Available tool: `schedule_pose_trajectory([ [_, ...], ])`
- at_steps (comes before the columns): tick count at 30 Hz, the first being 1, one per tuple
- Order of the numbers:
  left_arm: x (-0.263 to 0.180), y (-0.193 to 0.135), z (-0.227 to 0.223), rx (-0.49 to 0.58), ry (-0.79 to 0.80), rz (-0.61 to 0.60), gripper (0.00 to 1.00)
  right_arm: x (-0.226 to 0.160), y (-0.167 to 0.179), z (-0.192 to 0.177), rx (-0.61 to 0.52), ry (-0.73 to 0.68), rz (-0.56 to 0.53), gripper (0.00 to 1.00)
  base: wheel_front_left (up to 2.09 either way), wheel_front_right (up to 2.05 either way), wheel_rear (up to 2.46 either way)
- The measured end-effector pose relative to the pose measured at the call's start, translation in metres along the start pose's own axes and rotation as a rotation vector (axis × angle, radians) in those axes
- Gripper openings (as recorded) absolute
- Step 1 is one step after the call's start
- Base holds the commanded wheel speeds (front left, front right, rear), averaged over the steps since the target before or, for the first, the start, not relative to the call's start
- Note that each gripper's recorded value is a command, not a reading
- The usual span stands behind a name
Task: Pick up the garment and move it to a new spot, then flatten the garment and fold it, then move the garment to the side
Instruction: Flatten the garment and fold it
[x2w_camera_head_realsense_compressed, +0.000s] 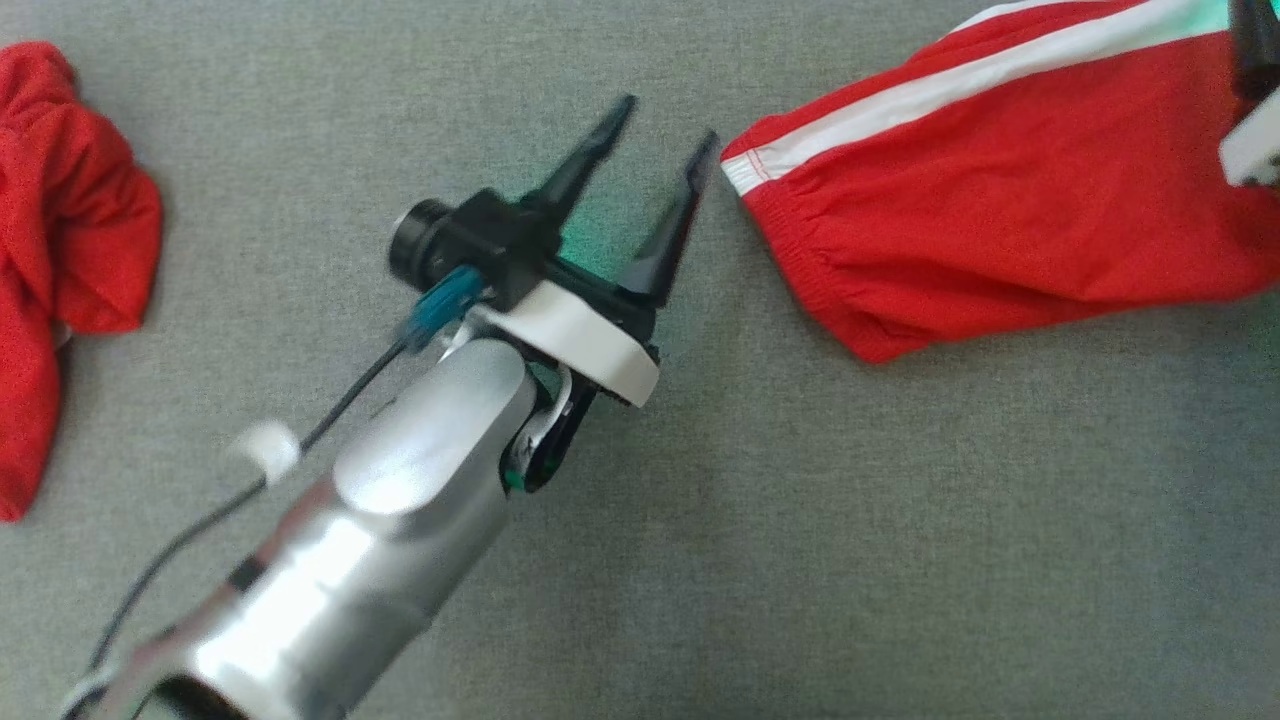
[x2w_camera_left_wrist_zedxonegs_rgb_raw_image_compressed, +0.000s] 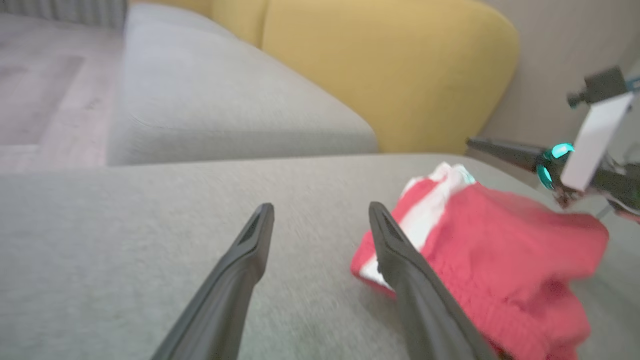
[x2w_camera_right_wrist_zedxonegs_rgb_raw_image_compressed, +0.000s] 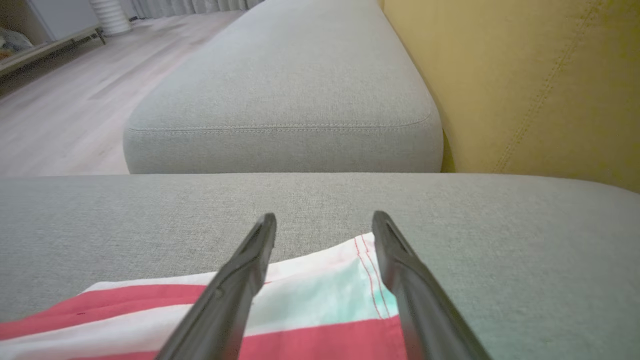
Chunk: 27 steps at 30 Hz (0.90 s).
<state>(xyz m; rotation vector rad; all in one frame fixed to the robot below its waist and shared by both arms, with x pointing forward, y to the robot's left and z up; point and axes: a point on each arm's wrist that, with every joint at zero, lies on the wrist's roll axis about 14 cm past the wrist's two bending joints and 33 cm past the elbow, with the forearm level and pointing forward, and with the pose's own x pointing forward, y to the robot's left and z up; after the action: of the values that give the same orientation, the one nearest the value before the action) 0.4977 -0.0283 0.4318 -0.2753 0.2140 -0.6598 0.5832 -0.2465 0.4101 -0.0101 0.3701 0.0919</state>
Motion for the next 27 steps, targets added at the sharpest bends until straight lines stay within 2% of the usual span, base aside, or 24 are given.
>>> schedule_pose_trajectory([
  [3,-0.013,0.010,0.036,0.030,-0.142,0.108,1.00,-0.012,-0.029,-0.009,0.015,0.049,-0.045,1.00,0.00,0.00,0.00],
  [6,-0.041,0.030,0.054,0.078,-0.234,0.266,1.00,-0.025,-0.059,-0.034,0.057,0.151,-0.112,1.00,0.00,0.00,0.00],
  [9,-0.063,0.041,0.053,0.096,-0.245,0.359,1.00,-0.030,-0.064,-0.053,0.085,0.203,-0.129,1.00,0.00,0.00,0.00],
  [11,-0.094,0.052,0.056,0.115,-0.269,0.459,1.00,-0.036,-0.061,-0.082,0.140,0.283,-0.142,1.00,0.00,0.00,0.00],
  [15,-0.120,0.056,0.072,0.159,-0.322,0.535,1.00,-0.033,-0.049,-0.084,0.203,0.306,-0.124,1.00,0.00,0.00,0.00],
  [16,-0.124,0.056,0.075,0.173,-0.328,0.541,1.00,-0.032,-0.046,-0.084,0.201,0.313,-0.115,0.61,0.00,0.00,0.00],
  [17,-0.128,0.056,0.077,0.181,-0.333,0.548,1.00,-0.032,-0.043,-0.084,0.209,0.320,-0.109,0.15,0.00,0.00,0.00],
  [18,-0.130,0.056,0.078,0.185,-0.337,0.548,1.00,-0.032,-0.041,-0.083,0.220,0.327,-0.103,0.00,0.00,0.00,0.00],
  [23,-0.134,0.053,0.083,0.201,-0.350,0.546,1.00,-0.037,-0.029,-0.080,0.236,0.339,-0.072,0.00,0.00,0.00,0.00],
  [27,-0.129,0.046,0.090,0.209,-0.370,0.515,1.00,-0.052,-0.042,-0.079,0.243,0.317,-0.114,0.00,0.00,0.00,0.00],
])
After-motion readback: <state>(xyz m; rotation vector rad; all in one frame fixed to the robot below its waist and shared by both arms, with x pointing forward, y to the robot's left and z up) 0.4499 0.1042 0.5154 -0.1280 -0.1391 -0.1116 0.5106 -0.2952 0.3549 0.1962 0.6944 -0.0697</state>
